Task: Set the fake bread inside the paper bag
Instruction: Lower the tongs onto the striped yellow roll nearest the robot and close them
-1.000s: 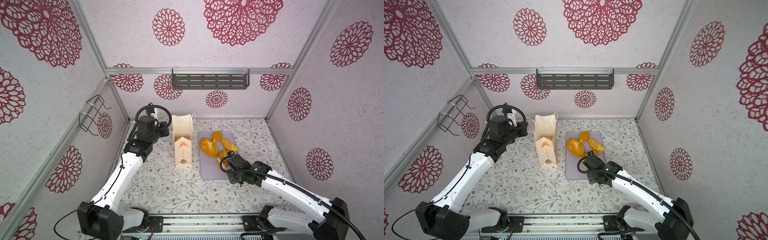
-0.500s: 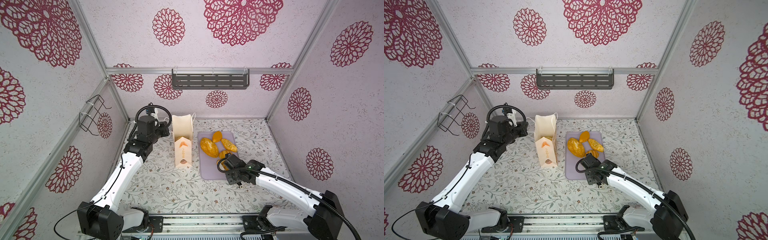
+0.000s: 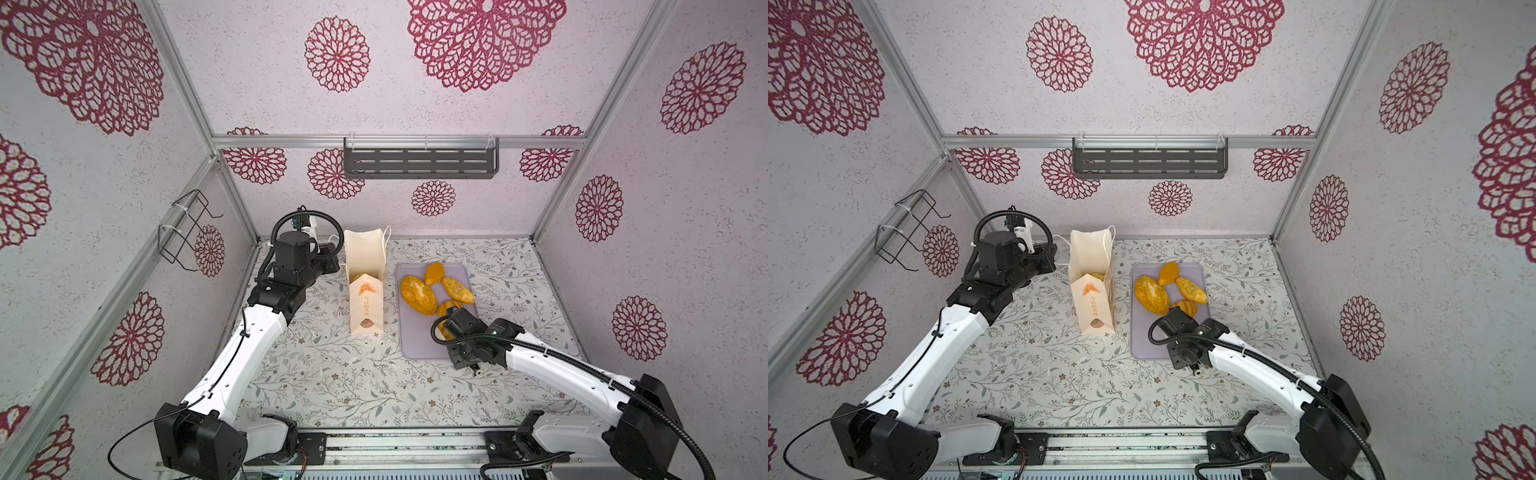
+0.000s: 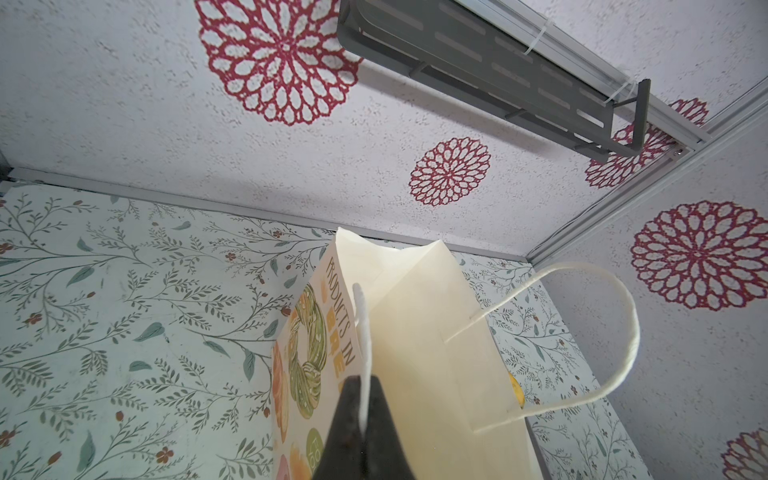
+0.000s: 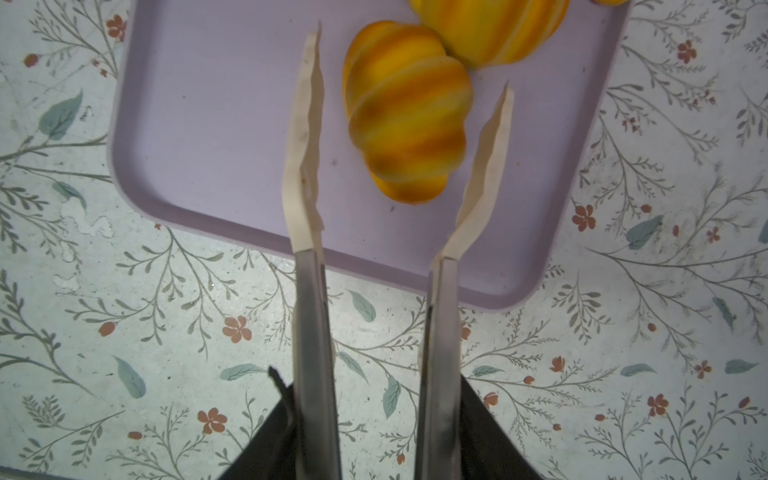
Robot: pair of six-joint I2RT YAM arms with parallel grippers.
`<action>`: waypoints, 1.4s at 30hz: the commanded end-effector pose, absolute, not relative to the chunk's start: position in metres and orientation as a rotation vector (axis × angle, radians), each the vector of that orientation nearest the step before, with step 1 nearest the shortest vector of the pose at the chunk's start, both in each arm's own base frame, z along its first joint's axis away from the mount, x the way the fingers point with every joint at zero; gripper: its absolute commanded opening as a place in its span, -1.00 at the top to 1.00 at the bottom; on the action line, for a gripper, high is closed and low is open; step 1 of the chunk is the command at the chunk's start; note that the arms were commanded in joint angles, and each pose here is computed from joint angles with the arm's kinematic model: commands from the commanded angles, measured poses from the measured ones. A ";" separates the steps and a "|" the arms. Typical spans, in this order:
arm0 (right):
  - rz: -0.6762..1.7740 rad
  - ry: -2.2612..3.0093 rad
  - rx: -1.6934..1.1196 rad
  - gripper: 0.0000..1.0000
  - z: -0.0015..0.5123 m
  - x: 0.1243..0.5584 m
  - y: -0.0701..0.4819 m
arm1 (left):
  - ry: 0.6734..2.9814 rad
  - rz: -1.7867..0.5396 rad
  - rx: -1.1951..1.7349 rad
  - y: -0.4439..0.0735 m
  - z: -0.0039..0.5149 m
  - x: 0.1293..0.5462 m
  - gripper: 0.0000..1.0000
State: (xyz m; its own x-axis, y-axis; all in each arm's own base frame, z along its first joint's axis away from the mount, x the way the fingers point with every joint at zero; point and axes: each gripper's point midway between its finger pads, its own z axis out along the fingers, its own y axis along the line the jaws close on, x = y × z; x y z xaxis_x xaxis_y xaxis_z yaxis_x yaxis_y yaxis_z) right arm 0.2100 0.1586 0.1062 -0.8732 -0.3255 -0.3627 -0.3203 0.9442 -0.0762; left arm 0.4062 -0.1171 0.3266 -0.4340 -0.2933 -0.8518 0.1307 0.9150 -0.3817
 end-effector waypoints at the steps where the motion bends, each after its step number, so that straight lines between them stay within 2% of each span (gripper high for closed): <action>1: 0.011 2.684 -0.442 -0.01 0.117 0.219 0.164 | 1.956 -0.466 -0.101 -0.119 0.330 0.409 1.00; 18: -0.032 2.707 -0.473 0.02 0.105 0.225 0.166 | 1.959 -0.468 -0.101 -0.120 0.329 0.409 1.00; 23: 0.000 2.713 -0.489 0.12 0.101 0.225 0.172 | 1.958 -0.467 -0.100 -0.120 0.329 0.409 1.00; 32: 0.062 2.721 -0.443 0.42 0.102 0.222 0.176 | 1.951 -0.471 -0.097 -0.120 0.332 0.408 1.00; 42: 0.209 2.673 -0.292 0.46 0.119 0.223 0.185 | 1.932 -0.487 -0.100 -0.121 0.336 0.405 1.00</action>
State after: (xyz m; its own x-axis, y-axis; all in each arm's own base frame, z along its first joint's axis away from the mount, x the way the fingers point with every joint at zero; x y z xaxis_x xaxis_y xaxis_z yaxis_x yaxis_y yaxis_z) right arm 0.2183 0.1800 0.1033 -0.8872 -0.2516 -0.3868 -0.2851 0.9580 0.0308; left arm 0.4071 -0.1185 0.3251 -0.4374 -0.2922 -0.8505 0.1317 0.9147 -0.3820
